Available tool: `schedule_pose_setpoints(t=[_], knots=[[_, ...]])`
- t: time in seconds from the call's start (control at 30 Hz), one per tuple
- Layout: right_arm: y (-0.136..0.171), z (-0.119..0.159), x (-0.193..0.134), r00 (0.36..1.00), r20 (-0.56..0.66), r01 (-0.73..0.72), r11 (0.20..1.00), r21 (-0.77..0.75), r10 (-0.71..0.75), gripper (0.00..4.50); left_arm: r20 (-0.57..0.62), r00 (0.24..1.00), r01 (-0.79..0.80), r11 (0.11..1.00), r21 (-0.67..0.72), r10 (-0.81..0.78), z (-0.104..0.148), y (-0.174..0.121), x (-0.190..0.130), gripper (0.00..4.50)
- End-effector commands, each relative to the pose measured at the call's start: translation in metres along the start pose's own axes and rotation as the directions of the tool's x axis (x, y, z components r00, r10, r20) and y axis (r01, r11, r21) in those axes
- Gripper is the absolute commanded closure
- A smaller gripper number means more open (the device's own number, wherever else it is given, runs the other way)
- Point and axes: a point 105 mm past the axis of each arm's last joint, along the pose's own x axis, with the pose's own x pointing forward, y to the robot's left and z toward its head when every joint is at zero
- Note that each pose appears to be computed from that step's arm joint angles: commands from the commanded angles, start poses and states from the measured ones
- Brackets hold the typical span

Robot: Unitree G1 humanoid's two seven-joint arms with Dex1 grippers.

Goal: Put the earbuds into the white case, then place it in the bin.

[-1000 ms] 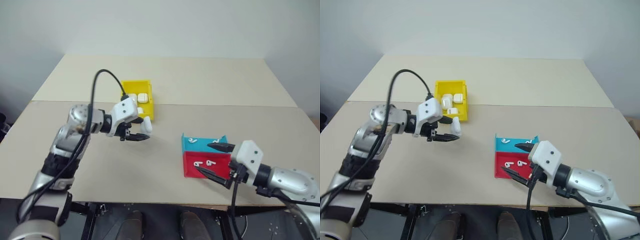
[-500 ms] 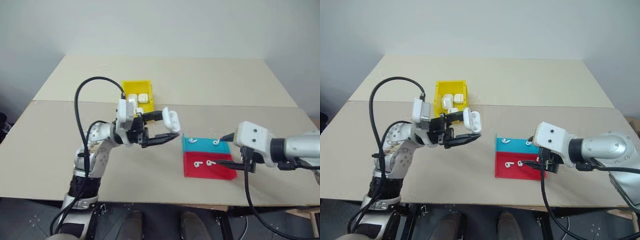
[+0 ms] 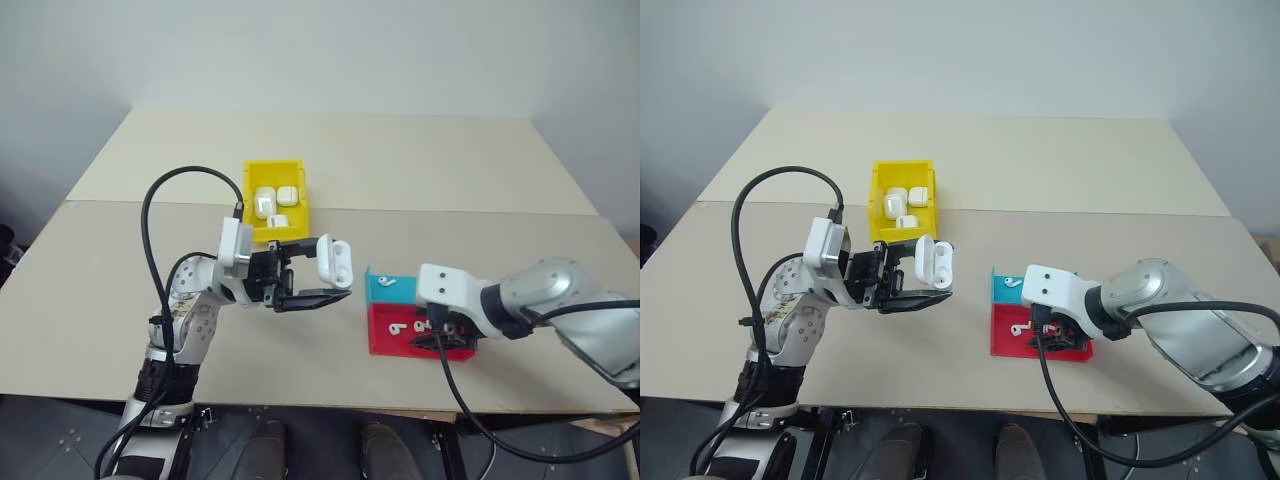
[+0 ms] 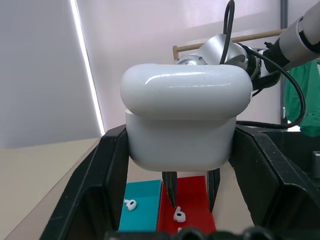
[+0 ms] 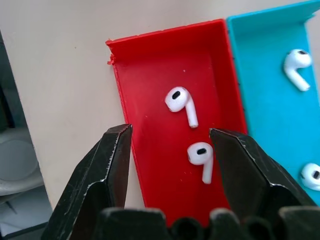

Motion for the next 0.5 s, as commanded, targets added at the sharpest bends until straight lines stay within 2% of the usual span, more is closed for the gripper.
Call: schedule_pose_setpoints(t=[0.03,0.5], knots=[[-0.006,-0.002,0.000,0.998,-0.038,0.045,0.999,0.008,-0.045,1.56,0.017,1.000,0.011,0.999,0.036,-0.012,0.010,-0.005,0.004,1.73],[-0.016,-0.015,0.006,0.993,-0.091,0.078,0.997,0.005,-0.077,1.56,-0.010,1.000,0.014,0.999,0.030,-0.014,0.007,-0.011,0.006,1.73]])
